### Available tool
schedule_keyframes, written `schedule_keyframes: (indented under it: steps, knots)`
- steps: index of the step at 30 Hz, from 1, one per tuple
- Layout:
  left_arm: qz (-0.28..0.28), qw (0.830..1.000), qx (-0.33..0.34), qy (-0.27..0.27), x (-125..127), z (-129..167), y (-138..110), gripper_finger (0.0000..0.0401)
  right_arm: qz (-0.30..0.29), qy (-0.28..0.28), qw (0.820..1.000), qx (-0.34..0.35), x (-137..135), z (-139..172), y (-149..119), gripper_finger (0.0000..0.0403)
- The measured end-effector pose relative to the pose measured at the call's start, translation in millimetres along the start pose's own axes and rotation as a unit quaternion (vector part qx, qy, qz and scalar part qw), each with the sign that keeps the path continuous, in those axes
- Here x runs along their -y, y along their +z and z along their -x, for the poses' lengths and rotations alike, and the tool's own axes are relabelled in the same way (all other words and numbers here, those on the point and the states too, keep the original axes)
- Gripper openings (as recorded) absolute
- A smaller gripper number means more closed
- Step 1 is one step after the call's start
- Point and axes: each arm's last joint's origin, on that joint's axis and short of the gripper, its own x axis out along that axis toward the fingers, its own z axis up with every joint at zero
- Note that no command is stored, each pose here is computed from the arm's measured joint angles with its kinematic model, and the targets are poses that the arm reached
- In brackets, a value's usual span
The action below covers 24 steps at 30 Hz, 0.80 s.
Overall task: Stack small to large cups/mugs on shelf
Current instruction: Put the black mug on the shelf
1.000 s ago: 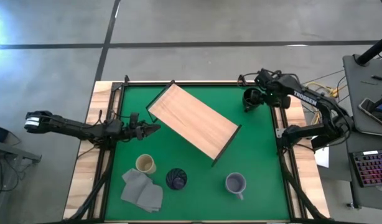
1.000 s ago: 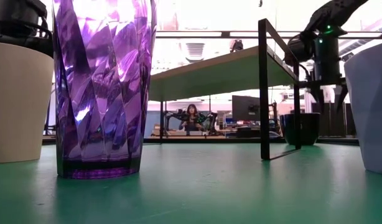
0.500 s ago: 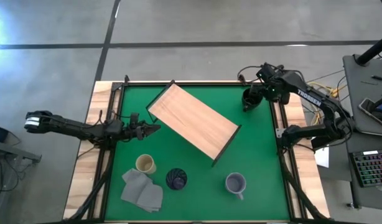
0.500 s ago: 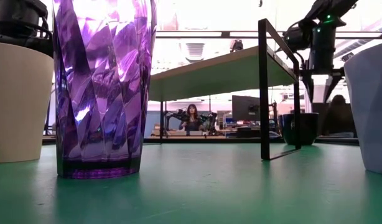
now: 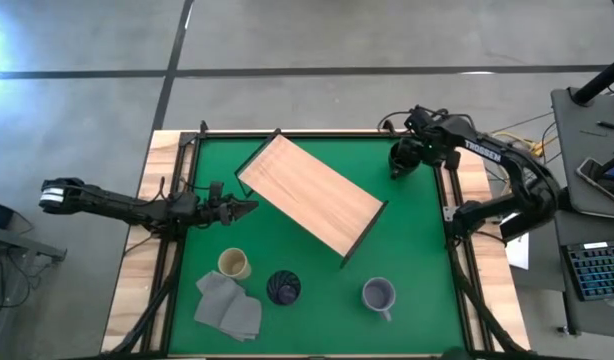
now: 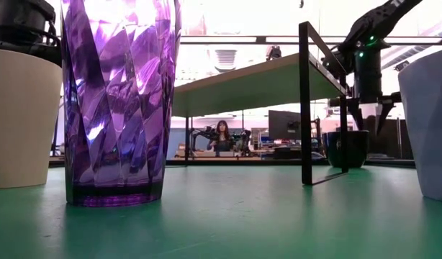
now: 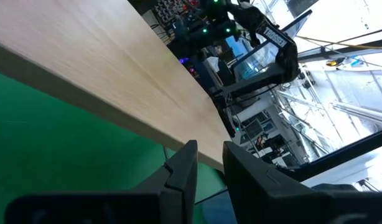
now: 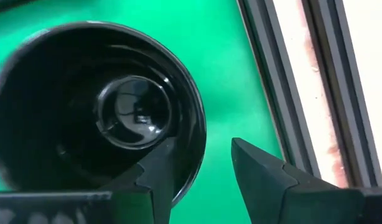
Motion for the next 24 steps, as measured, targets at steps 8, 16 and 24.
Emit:
schedule_keyframes:
  steps: [8, 16, 24]
  knots:
    - [-0.014, 1.0, -0.004, 0.007, -2, -1, -1, 0.0063, 0.022, -0.038, 0.999, -0.02, -11, -24, 3, 0.0148]
    - [-0.025, 1.0, -0.004, 0.007, -2, -1, -1, 0.0063, 0.048, -0.051, 0.997, -0.027, -14, -32, 4, 0.0088]
    - [-0.024, 1.0, -0.008, 0.003, -1, -1, -1, 0.0063, 0.05, -0.034, 0.998, -0.009, -6, -16, 1, 0.0021]
